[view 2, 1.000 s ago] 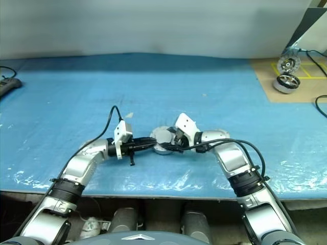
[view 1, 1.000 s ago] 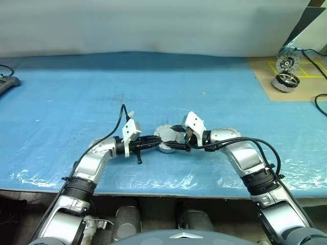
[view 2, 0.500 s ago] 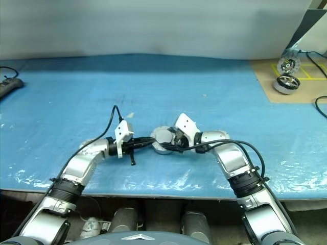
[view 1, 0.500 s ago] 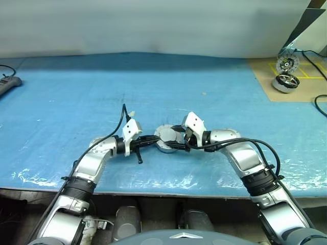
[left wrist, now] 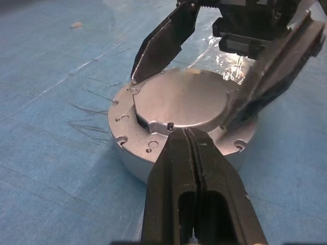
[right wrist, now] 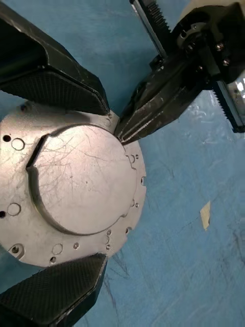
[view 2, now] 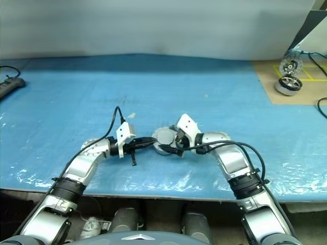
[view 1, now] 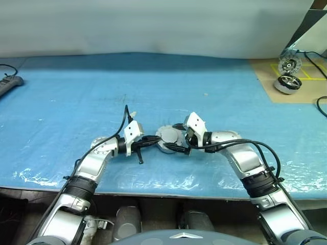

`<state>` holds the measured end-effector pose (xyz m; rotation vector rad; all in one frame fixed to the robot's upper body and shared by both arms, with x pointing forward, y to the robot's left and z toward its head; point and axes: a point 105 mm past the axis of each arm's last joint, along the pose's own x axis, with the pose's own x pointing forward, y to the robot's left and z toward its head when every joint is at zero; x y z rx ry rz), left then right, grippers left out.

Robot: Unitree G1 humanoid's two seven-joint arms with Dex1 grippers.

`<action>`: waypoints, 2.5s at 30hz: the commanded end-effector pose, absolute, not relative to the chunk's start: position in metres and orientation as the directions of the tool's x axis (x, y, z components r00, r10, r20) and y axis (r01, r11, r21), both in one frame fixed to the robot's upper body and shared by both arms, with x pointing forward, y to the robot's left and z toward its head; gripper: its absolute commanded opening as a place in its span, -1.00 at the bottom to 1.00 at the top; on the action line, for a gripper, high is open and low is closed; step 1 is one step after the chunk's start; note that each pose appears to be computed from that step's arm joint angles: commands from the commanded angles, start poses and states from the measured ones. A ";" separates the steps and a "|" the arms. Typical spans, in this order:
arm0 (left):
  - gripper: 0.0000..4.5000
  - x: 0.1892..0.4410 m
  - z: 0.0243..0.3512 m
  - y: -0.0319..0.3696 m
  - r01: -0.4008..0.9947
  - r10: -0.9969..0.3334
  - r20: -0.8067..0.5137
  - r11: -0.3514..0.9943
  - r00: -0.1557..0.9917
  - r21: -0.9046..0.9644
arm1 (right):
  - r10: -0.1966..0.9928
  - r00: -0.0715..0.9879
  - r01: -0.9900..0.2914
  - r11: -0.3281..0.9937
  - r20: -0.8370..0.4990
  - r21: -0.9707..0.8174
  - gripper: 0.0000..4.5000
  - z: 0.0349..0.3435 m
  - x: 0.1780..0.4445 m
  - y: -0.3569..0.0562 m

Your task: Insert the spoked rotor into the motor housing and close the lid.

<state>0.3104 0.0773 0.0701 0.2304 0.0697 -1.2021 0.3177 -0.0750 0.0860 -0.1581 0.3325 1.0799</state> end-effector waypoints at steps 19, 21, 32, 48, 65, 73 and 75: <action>-1.00 0.310 0.063 0.071 0.942 -0.913 -0.235 0.317 0.335 0.110 | 0.733 0.661 -0.502 0.590 -0.159 0.632 0.98 0.109 0.308 -0.160; -1.00 0.314 0.065 0.069 0.944 -0.914 -0.236 0.312 0.330 0.110 | 0.772 0.608 -0.465 0.537 -0.187 0.704 0.98 0.095 0.291 -0.153; -1.00 0.325 0.074 0.063 0.948 -0.919 -0.237 0.297 0.316 0.113 | 0.786 0.571 -0.371 0.505 -0.237 0.779 0.98 0.061 0.278 -0.128; -1.00 0.337 0.053 0.070 0.943 -0.908 -0.258 0.312 0.331 0.113 | 0.801 0.582 -0.373 0.416 -0.140 0.829 0.38 0.062 0.294 -0.097; -1.00 0.349 0.115 0.075 0.937 -0.937 -0.044 0.348 0.346 -0.029 | 0.766 0.629 -0.321 0.411 -0.132 0.853 0.06 0.061 0.301 -0.096; -1.00 0.341 0.138 0.106 0.863 -0.884 0.059 0.435 0.463 -0.257 | 0.752 0.652 -0.299 0.376 -0.100 0.877 0.06 0.066 0.307 -0.094; -1.00 0.346 0.137 0.110 0.820 -0.856 0.064 0.466 0.512 -0.332 | 0.732 0.680 -0.307 0.340 -0.044 0.889 0.06 0.077 0.313 -0.096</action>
